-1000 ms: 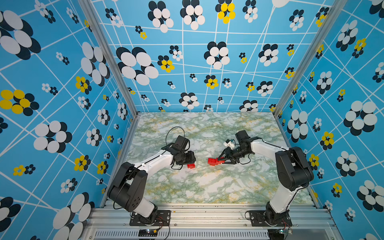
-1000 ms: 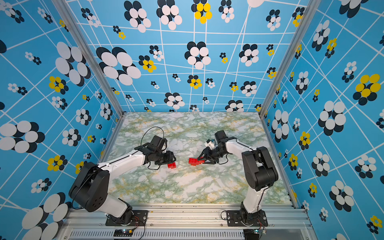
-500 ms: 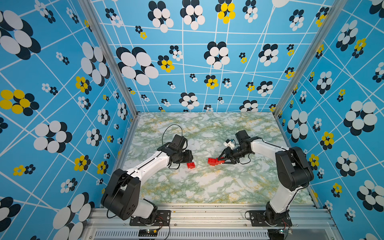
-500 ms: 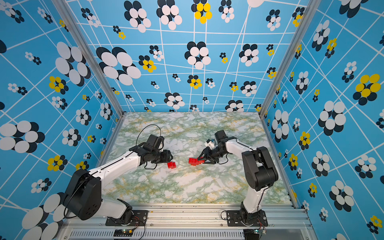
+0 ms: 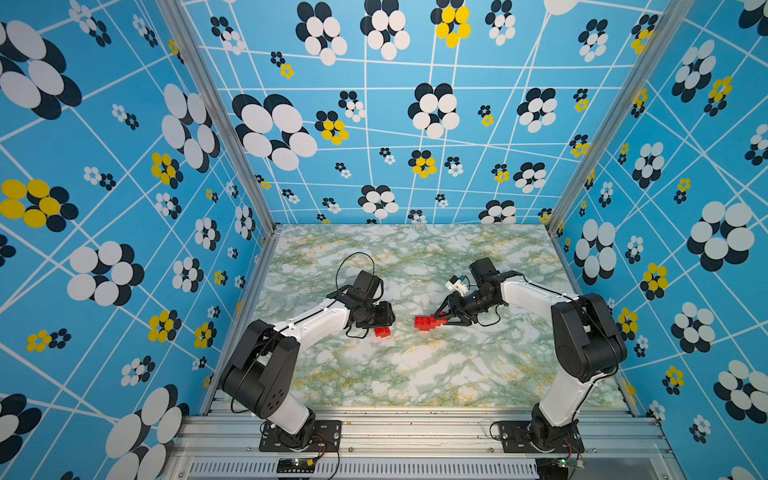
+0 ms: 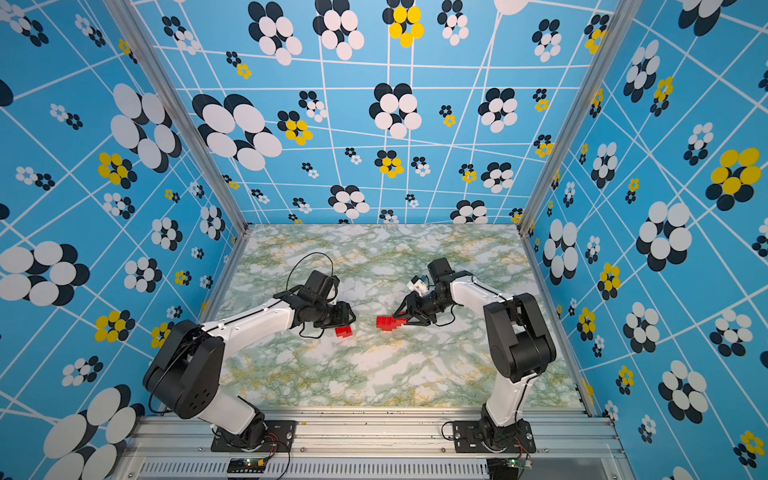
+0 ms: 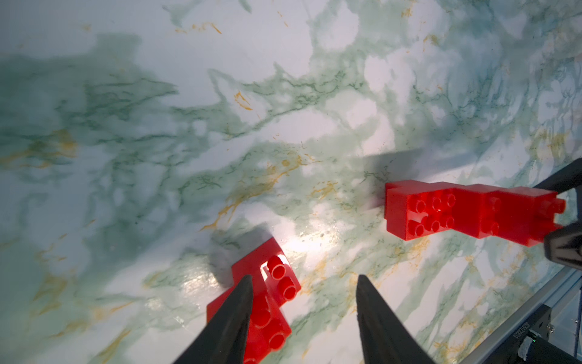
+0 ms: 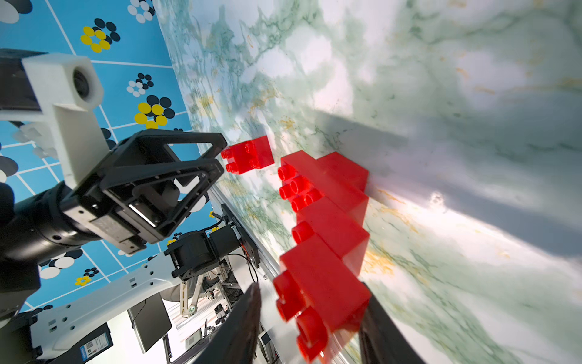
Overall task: Assemble the letter v with lego
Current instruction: Adjust the lego brick at the center of the board, then pick up the lego brick from the center of the board.
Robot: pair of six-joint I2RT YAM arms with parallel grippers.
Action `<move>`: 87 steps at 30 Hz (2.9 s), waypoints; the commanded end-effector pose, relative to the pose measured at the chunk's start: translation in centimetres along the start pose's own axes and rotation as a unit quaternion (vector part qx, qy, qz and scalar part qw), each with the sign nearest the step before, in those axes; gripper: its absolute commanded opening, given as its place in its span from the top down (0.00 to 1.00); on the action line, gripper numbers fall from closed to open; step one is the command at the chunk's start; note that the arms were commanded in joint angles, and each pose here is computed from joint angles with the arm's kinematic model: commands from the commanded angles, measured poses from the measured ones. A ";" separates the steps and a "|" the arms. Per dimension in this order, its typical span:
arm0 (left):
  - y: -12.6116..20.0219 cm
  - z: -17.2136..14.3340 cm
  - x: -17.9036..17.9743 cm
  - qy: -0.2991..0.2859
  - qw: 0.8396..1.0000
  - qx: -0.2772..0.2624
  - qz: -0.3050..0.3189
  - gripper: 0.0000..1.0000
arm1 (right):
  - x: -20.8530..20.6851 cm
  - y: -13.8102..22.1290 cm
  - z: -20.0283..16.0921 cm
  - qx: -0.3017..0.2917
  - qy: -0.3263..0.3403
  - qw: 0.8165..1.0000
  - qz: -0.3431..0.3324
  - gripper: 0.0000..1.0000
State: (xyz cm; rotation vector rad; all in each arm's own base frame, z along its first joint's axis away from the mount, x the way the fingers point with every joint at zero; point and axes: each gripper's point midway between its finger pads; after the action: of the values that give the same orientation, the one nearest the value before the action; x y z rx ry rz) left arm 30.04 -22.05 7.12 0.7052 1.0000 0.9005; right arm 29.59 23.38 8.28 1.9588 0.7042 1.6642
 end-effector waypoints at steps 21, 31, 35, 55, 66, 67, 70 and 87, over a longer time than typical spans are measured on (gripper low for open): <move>-0.1 -0.7 -0.8 -0.046 0.999 0.015 0.002 0.39 | 0.6 0.6 -0.3 0.000 0.020 1.000 -0.012 0.50; 3.3 -2.2 -1.5 -0.014 1.000 -0.001 0.008 0.40 | 0.5 0.4 -0.1 0.003 0.018 1.000 -0.010 0.50; 4.6 -1.1 -2.1 -0.025 0.999 -0.020 0.007 0.39 | 0.6 0.4 -0.1 0.003 0.019 1.000 -0.010 0.49; 0.3 -3.4 -0.2 -0.215 0.971 0.101 0.027 0.21 | 0.5 0.6 -0.2 0.003 0.018 1.000 -0.015 0.49; -0.7 -4.8 0.4 -0.228 0.962 0.144 0.034 0.36 | 0.4 0.5 -0.3 0.003 0.018 1.000 -0.015 0.50; -0.7 -4.9 0.6 -0.233 0.961 0.145 0.039 0.36 | 0.4 0.5 -0.3 0.004 0.017 1.000 -0.015 0.49; -0.5 -5.1 1.4 -0.237 0.958 0.151 0.058 0.38 | 0.3 0.4 -0.3 0.005 0.016 1.000 -0.016 0.50; -1.8 -4.8 1.2 -0.242 0.954 0.165 0.062 0.52 | 0.2 0.3 -0.4 0.007 0.015 1.000 -0.016 0.50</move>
State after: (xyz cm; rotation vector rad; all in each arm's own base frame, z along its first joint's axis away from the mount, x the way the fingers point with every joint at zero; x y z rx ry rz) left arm 26.52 -21.32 3.42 1.1835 0.6838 0.6363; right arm 29.64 23.19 8.45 1.9322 0.7284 1.6726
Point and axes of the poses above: each gripper's point midway between its finger pads, its own y axis back along the fingers, its own x axis along the line the jaws close on, z = x × y, and after that the axes turned 9 degrees about -y, right-handed
